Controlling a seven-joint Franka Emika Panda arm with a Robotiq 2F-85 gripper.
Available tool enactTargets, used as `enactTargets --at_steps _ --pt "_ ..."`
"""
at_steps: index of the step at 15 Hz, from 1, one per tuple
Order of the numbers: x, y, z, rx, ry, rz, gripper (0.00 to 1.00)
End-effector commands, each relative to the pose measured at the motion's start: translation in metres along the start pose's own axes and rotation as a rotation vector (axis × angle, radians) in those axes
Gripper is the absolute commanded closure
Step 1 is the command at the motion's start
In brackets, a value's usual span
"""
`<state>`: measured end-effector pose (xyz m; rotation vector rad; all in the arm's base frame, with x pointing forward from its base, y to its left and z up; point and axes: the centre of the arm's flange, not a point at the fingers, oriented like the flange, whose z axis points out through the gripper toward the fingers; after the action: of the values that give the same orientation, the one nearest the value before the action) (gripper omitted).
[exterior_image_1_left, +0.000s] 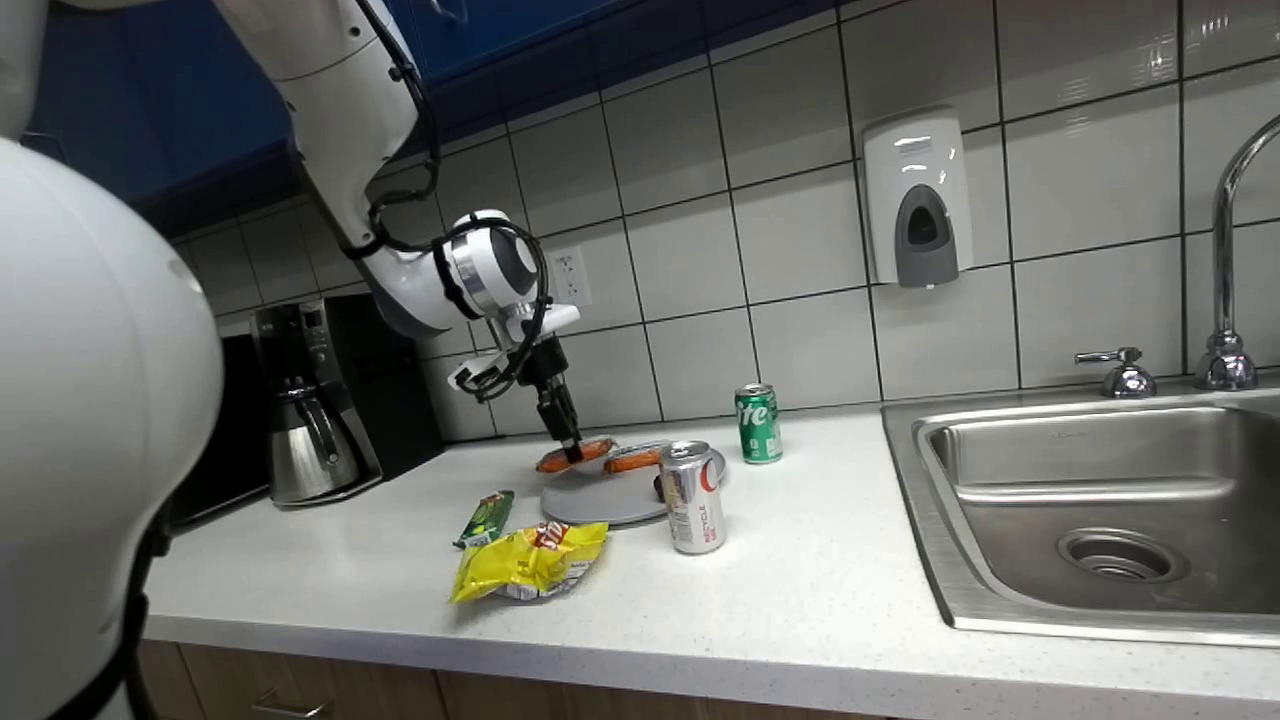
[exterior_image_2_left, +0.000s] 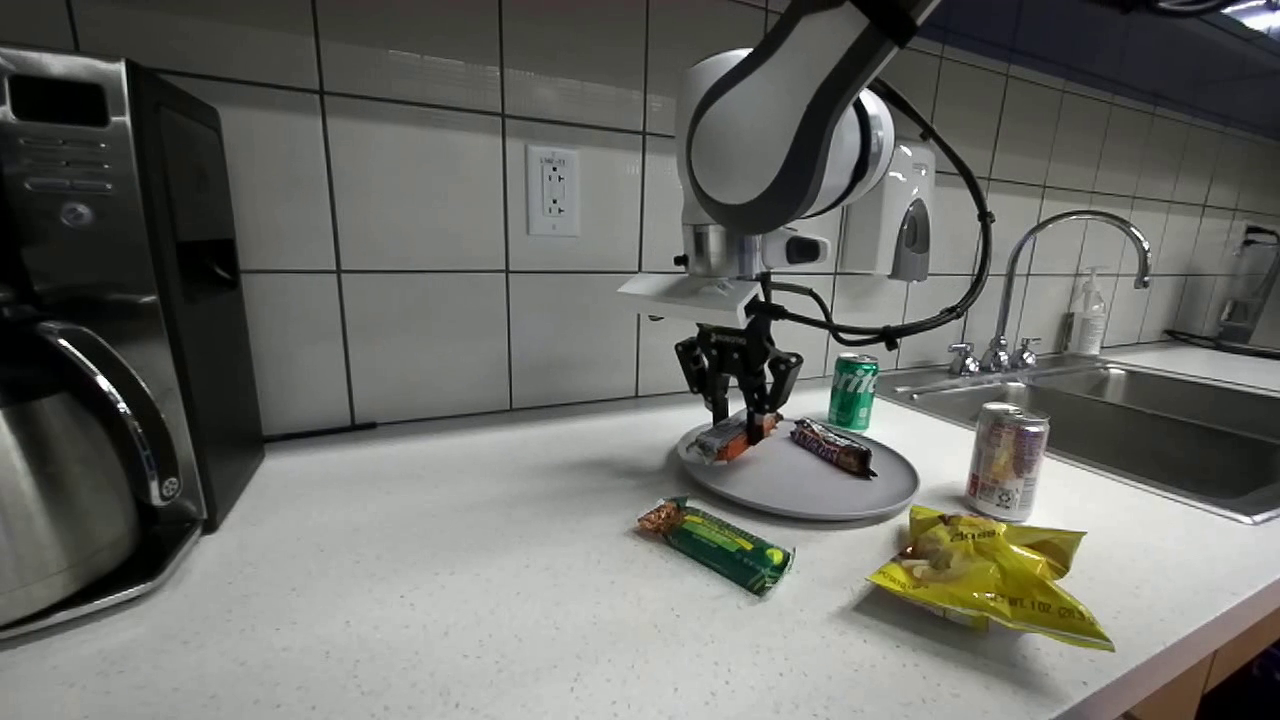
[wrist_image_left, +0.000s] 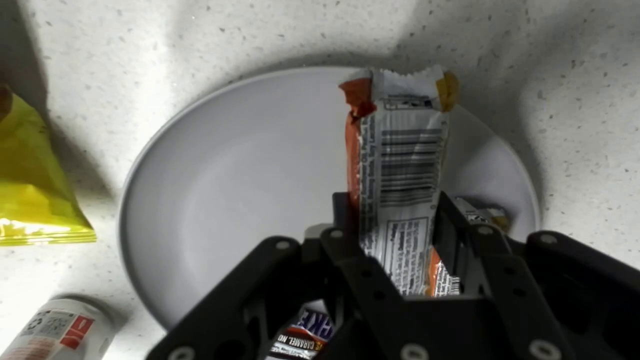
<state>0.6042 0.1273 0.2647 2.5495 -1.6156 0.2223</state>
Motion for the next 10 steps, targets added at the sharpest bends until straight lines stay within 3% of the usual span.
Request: enactTargets --at_steps 1,10 --pt "0.014 0.011 -0.004 -0.022 0.022 0.033 0.84" --pt "0.035 0.008 0.016 -0.050 0.023 0.054 0.84"
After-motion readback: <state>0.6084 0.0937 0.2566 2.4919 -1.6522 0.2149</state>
